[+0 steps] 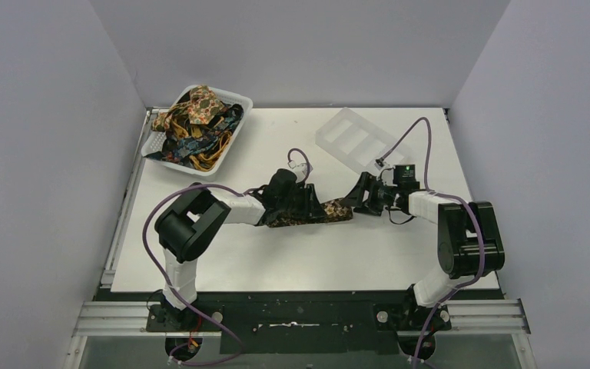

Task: Roll the ties
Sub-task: Roll the tie at the center of the board.

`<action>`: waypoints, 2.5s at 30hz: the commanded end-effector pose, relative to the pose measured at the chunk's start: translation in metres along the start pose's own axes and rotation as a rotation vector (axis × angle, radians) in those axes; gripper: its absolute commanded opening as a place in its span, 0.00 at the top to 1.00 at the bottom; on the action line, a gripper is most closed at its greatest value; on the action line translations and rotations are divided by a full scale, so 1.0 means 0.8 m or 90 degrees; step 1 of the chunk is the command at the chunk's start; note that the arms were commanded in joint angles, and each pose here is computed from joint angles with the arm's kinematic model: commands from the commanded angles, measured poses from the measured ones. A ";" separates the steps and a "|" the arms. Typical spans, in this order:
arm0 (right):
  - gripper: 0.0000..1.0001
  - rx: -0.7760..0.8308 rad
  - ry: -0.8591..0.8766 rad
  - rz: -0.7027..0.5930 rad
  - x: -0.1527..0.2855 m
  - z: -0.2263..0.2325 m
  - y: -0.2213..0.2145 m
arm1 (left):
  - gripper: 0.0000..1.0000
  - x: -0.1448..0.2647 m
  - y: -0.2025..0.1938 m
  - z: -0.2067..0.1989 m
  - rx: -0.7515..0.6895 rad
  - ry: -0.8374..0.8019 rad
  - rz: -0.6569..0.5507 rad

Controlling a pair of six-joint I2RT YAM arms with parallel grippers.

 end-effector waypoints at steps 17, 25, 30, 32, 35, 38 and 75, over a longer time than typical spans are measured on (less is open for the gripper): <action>0.35 0.055 0.052 0.040 -0.019 -0.003 -0.013 | 0.70 -0.006 0.005 0.009 -0.030 0.031 -0.002; 0.40 0.063 0.091 0.028 -0.016 0.005 -0.014 | 0.70 -0.004 0.006 0.015 -0.035 0.057 0.006; 0.41 0.073 0.116 0.020 -0.009 0.016 -0.015 | 0.70 -0.003 0.005 0.016 -0.037 0.068 0.011; 0.42 0.073 0.119 0.018 -0.008 0.018 -0.015 | 0.70 -0.004 0.005 0.017 -0.037 0.068 0.011; 0.45 0.066 0.125 0.011 -0.005 0.023 -0.014 | 0.70 -0.004 0.006 0.018 -0.040 0.072 0.012; 0.52 0.048 0.092 -0.001 -0.005 0.020 -0.010 | 0.70 -0.005 0.006 0.018 -0.042 0.073 0.013; 1.00 0.120 -0.463 -0.024 0.083 0.020 0.052 | 0.46 0.109 0.068 -0.023 -0.076 0.025 -0.114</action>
Point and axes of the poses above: each gripper's point midway between its finger pads, its own x axis back along the fingers, its own z axis along the line the jaws close on, y = z × x, the point moved 5 cm from there along x, back along the fingers, and after that the axes turned 15 degrees about -x, right-handed, at the moved point
